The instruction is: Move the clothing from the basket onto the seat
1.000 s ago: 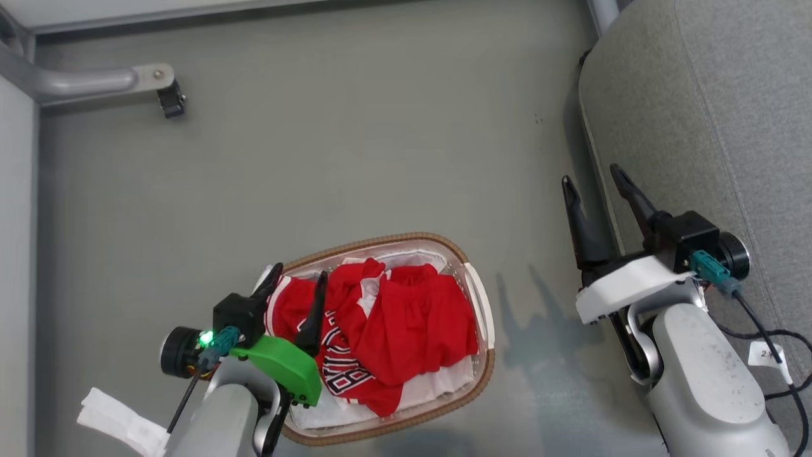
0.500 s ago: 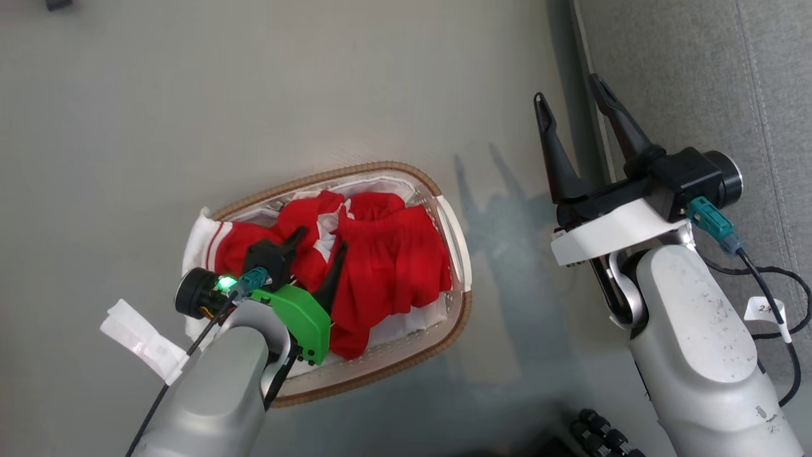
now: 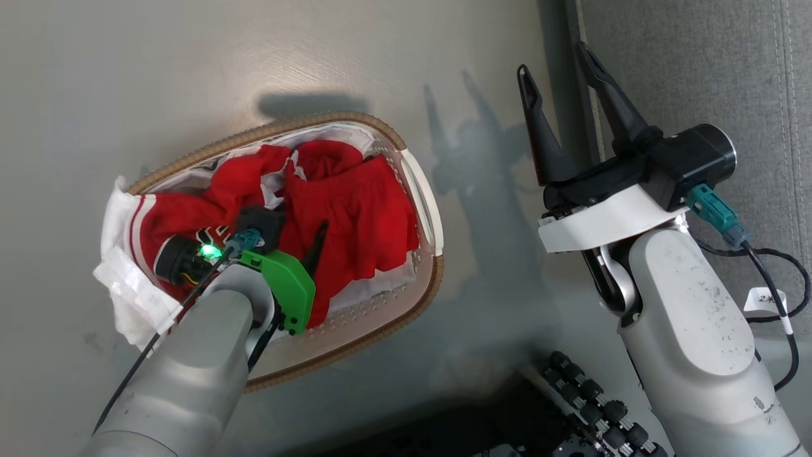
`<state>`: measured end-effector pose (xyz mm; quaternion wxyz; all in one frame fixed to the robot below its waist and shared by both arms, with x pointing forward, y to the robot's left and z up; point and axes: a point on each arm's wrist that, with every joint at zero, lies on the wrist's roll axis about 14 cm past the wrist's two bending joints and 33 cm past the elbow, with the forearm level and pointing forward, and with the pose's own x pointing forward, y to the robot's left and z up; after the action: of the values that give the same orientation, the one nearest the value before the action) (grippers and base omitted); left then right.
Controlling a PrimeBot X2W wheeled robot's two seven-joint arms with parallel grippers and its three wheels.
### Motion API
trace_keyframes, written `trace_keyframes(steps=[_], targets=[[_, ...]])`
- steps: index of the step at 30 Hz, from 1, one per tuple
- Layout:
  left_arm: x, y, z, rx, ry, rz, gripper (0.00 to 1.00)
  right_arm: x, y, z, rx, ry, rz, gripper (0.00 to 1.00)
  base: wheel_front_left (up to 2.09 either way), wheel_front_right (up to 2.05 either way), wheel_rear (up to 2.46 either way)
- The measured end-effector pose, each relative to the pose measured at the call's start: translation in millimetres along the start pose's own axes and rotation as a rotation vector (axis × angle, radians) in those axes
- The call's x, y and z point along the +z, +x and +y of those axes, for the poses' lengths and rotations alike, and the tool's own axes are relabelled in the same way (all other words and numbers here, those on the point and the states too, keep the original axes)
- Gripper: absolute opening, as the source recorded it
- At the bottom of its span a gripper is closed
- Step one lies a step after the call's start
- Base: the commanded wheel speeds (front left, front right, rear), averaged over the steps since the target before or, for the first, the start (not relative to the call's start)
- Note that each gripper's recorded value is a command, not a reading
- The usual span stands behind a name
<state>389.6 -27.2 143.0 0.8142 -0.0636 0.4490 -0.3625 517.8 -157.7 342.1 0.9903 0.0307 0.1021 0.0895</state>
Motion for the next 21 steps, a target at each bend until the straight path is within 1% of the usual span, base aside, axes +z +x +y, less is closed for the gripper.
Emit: trace_keyframes(steps=[5,10,18,21], targets=[[-12.3,15.0,6.9,-0.008,0.020,0.050,1.00,-15.8,-4.0,-11.1,-0.030,0.008,0.038,1.00,0.00,0.00,0.00],[-21.4,23.2,11.6,-0.005,0.024,0.085,1.00,-24.2,-8.0,-18.4,-0.051,0.016,0.061,1.00,0.00,0.00,0.00],[-21.5,29.8,-14.4,-0.070,-0.012,0.091,1.00,-25.5,-11.0,-19.5,-0.056,0.027,0.068,1.00,0.00,0.00,0.00],[-21.0,30.1,-19.2,-0.089,-0.016,0.093,1.00,-25.9,-11.1,-19.1,-0.056,0.034,0.069,1.00,0.00,0.00,0.00]])
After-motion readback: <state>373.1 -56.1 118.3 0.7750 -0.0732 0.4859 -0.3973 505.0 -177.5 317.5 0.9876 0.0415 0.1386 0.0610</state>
